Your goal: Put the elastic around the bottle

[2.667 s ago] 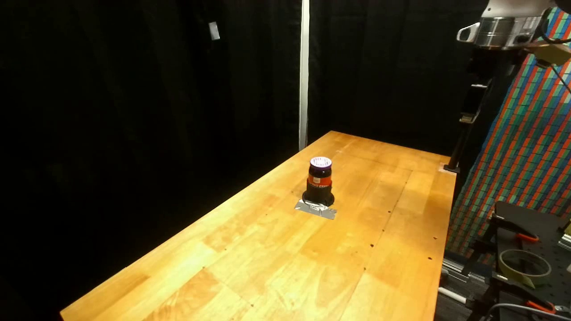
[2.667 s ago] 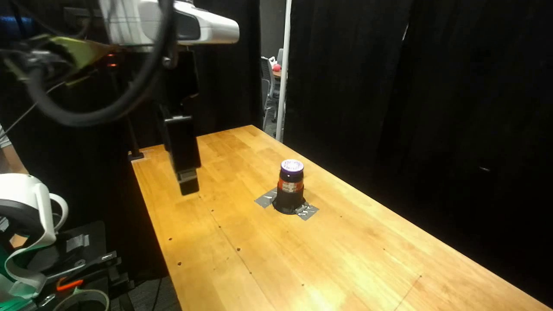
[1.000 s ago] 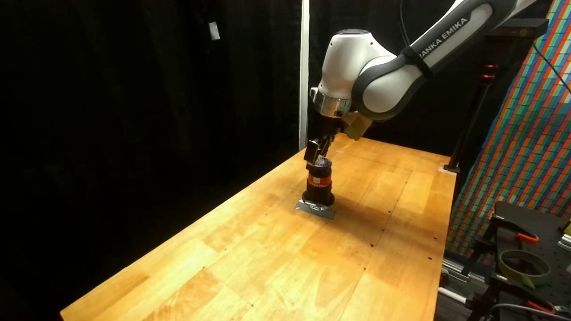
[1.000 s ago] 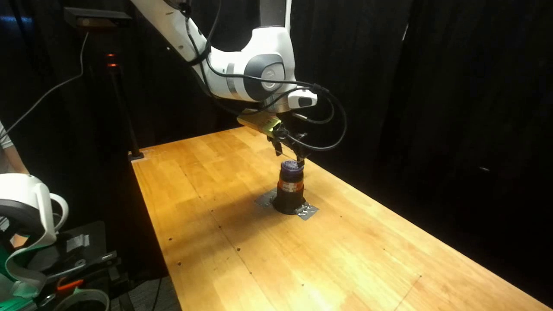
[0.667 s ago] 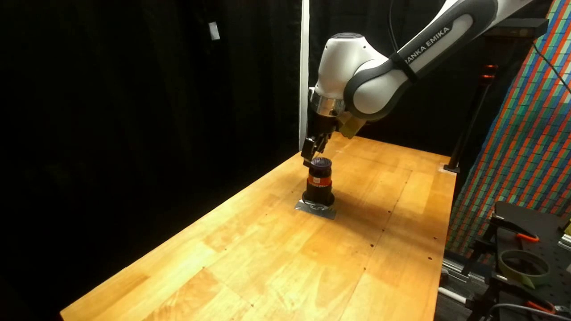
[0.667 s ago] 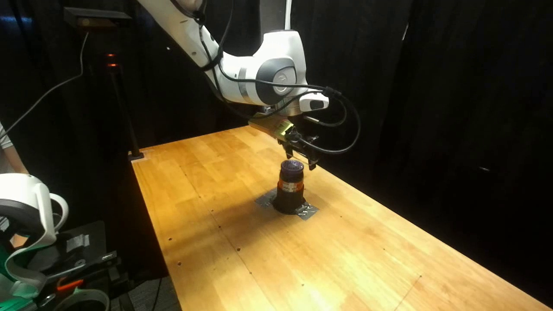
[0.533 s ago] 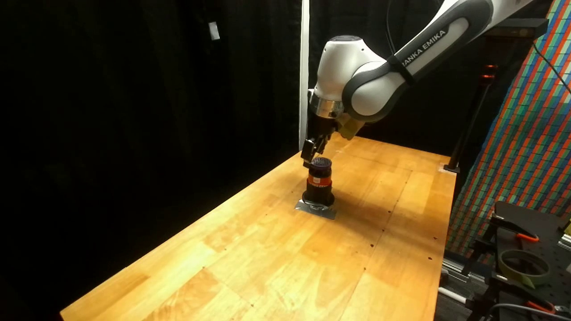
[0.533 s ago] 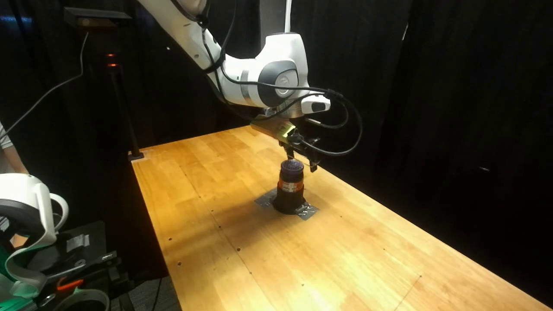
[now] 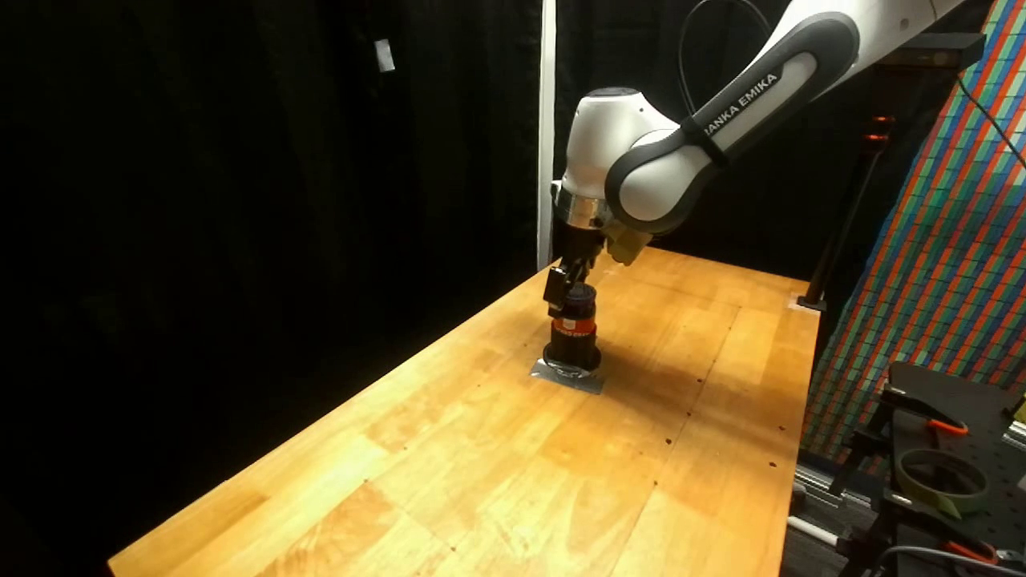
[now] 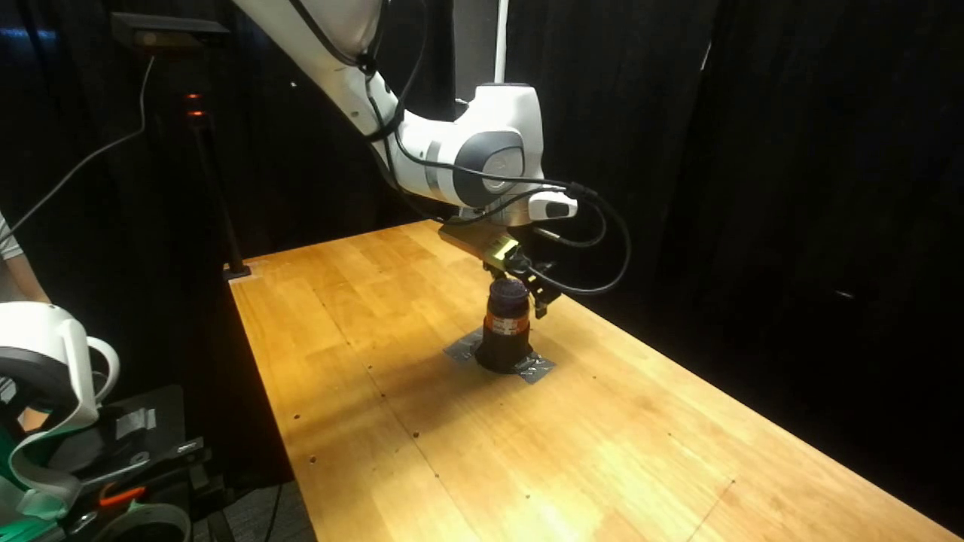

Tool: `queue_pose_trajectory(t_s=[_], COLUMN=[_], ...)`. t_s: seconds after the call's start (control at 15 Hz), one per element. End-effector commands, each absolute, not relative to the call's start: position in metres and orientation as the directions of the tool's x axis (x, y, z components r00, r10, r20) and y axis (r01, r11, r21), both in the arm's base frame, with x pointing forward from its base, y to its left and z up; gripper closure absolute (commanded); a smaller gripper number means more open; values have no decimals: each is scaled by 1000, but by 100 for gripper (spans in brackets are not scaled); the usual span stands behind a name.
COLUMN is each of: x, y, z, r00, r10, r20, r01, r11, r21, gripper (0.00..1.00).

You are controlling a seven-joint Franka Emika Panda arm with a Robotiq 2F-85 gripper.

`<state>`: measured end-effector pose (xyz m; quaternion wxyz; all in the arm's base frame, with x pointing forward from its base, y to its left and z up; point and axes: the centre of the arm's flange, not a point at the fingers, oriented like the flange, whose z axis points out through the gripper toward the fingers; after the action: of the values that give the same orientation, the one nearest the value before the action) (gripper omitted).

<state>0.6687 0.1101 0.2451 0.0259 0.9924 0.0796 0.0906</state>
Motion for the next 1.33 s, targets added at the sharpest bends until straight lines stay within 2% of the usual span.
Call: queue_pose_trajectory(t_s=[0.0, 1.13, 1.2, 1.27], x=[672, 632, 629, 626], y=[99, 60, 59, 59], z=[243, 248, 246, 244], r00=[977, 979, 979, 981], r10=[167, 168, 167, 165], r20=[132, -118, -115, -107], r01=[164, 156, 155, 155], r11=[-986, -982, -982, -983], r21=[31, -106, -105, -97], gripper=[0, 0, 25, 26])
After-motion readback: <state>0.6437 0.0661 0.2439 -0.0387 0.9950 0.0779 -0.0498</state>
